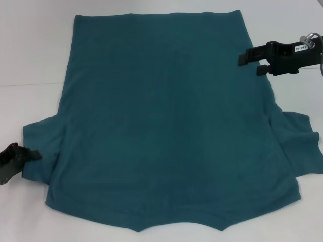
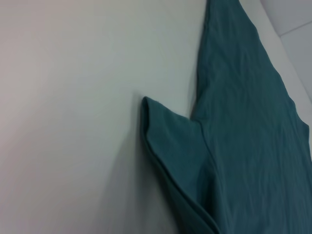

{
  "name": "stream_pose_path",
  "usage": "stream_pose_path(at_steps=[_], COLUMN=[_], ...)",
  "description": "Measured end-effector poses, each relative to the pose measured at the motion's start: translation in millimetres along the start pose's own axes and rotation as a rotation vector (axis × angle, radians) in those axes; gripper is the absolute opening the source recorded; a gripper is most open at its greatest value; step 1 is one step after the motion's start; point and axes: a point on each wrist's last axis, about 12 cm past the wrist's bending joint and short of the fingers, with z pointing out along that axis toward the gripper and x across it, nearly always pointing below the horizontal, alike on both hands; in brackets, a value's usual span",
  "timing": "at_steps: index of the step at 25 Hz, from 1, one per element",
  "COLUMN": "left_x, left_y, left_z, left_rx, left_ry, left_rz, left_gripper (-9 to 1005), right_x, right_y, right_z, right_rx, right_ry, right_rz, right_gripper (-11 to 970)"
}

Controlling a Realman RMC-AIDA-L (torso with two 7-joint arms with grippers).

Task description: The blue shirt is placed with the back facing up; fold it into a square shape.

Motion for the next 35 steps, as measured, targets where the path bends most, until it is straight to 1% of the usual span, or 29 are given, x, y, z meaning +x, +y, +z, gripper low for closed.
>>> stream_pose_path(at_steps=[2,7,10,18,22,25,29,30,31,33,35], left_x=[0.0,-5.5,-14.7,-41.7,-47.9,-52.8,-54.0,-52.8,-51.9,-46.6,-42.0], left_y=[-0.2,-2.0,-3.0,-1.6,-6.7,-18.3,-42.9,-51.5,-55.1,-72.8,-84.2], left_z=[-1.2,-6.2,-12.7,-35.4,-38.8,-39.6,-36.8,-33.3,-31.6,-19.2,-8.2], left_rx=[0.005,0.003,-0.009,-0.044,-0.036,-0.008,0.064,0.088,0.099,0.136,0.144], left_ry=[0.004,0.024,0.019,-0.019,-0.015,0.003,0.062,0.084,0.095,0.149,0.189], left_rz=[0.013,0.06,0.081,0.114,0.132,0.152,0.168,0.179,0.183,0.214,0.244], left_gripper=[81,32,3,7,8,10,11,12,12,13,14], right_x=[0.0,0.3,0.4,1.6,1.9,2.1,2.2,2.3,2.5,3.1,3.9], right_y=[0.0,0.0,0.0,0.6,0.7,0.9,1.0,1.1,1.0,1.3,1.9], right_z=[-0.1,-0.2,-0.1,-0.1,0.2,0.3,0.4,0.5,0.6,1.3,2.2], right_rx=[-0.001,-0.001,-0.002,-0.007,-0.008,-0.009,-0.009,-0.009,-0.009,-0.009,-0.009], right_ry=[0.001,0.003,0.004,0.014,0.014,0.015,0.016,0.017,0.018,0.022,0.025], right_rz=[0.0,0.0,0.0,0.0,0.0,0.0,0.0,-0.001,-0.002,-0.004,-0.006], right_gripper=[745,744,743,741,740,739,738,738,737,737,736])
